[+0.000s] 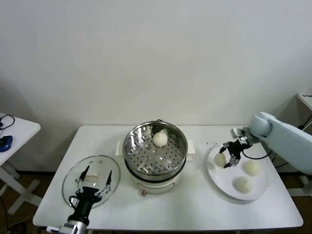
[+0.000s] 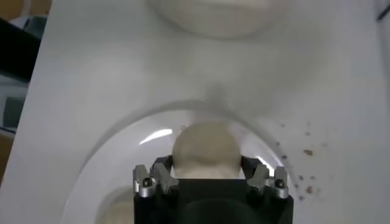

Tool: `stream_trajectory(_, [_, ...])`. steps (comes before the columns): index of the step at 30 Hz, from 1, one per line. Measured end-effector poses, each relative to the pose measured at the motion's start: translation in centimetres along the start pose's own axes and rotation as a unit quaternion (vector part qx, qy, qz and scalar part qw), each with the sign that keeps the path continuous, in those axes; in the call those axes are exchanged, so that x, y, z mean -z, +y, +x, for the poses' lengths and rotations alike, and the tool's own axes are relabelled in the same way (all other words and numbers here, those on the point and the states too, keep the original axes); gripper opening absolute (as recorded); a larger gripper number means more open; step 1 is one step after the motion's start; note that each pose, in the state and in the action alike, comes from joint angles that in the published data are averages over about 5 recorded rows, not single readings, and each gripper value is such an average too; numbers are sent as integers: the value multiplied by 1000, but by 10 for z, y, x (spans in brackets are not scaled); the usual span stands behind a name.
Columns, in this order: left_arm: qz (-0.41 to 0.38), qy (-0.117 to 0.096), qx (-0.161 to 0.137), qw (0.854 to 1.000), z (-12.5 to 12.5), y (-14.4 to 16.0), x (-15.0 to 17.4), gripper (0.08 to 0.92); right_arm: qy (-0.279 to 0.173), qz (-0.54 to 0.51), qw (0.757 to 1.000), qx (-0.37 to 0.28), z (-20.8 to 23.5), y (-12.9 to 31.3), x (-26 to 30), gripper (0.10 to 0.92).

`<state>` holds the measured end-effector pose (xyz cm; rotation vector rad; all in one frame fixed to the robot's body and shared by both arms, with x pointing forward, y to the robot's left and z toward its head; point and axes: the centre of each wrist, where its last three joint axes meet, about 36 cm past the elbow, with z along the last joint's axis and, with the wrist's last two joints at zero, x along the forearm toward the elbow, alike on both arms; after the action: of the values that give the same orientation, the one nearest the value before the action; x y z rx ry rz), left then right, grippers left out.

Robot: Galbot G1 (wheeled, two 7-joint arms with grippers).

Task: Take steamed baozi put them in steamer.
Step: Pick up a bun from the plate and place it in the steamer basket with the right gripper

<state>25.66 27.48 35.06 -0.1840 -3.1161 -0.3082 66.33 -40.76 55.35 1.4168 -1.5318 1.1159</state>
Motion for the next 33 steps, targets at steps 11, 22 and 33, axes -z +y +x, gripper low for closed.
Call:
stream_trajectory(11, [1, -1, 0, 1000, 1, -1, 3, 823, -54, 14, 998, -36, 92, -33, 69, 729])
stream_trajectory(22, [3, -7, -4, 1000, -2, -5, 9, 823, -92, 48, 994, -30, 102, -57, 171, 729])
stream_trajectory(33, [-4, -11, -11, 1000, -6, -8, 15, 823, -99, 85, 991, 21, 28, -63, 273, 727])
